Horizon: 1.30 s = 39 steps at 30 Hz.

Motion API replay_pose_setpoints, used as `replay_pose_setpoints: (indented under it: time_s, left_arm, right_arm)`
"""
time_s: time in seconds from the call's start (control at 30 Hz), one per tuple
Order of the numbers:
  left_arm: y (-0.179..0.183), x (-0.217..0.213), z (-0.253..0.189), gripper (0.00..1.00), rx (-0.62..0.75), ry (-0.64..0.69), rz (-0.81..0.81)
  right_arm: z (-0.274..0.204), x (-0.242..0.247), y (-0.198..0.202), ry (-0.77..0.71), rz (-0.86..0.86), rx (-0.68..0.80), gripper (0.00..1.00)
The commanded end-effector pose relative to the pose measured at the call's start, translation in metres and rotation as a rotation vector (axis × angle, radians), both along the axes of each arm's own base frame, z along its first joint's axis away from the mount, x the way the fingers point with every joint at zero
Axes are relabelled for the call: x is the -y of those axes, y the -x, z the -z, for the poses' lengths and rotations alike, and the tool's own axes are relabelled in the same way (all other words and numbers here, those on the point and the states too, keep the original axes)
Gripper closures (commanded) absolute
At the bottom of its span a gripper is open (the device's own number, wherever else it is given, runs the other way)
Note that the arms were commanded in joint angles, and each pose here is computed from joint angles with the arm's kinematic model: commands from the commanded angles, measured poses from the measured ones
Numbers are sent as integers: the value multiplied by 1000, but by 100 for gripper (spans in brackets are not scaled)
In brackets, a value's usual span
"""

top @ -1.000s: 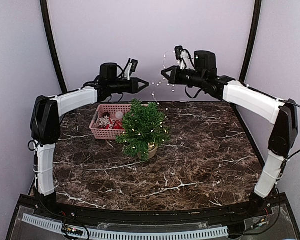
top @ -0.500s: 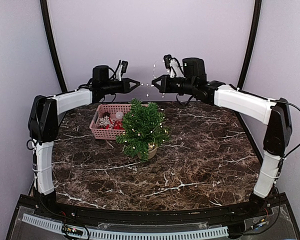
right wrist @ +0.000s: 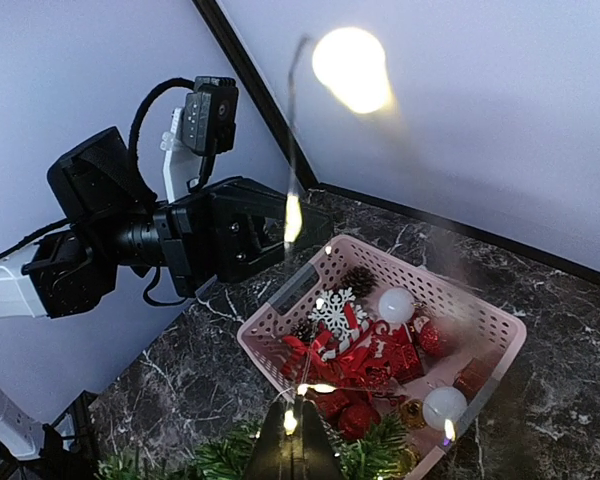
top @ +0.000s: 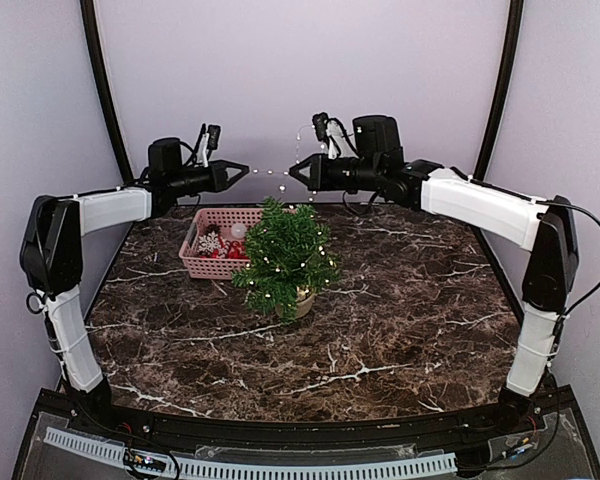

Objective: Decorate the small christmas tree
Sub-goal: Wrap the side of the string light in the gap of the branches.

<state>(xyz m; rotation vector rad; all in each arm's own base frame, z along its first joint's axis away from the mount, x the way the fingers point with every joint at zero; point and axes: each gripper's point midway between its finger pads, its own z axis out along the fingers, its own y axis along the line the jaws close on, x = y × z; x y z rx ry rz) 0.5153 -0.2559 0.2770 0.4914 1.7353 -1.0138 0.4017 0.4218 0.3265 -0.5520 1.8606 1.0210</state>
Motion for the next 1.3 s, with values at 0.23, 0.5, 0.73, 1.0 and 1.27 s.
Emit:
replay_pose_setpoints:
  time_s: [0.23,0.5,0.73,1.0,1.27]
  left_arm:
    - [3,-93,12,100,-6,-14,-283]
    - [33,-114,4,100,19,-38,-364]
    - [55,-125,9,100,8,-45,-412]
    - [73,-133,21,100,-24,-66,-444]
    - [92,-131,28,100,-59,-57,-418]
  right_arm:
    - [-46,-38,49,-49,-164,30,100]
    - [-59,-66,85,-69,-253,38,100]
    - [-47,-84,67,-58,-163,90,100]
    - [-39,-116,61,-89,-208,67,100]
    - [-44,-120,74,-90,-233,72,100]
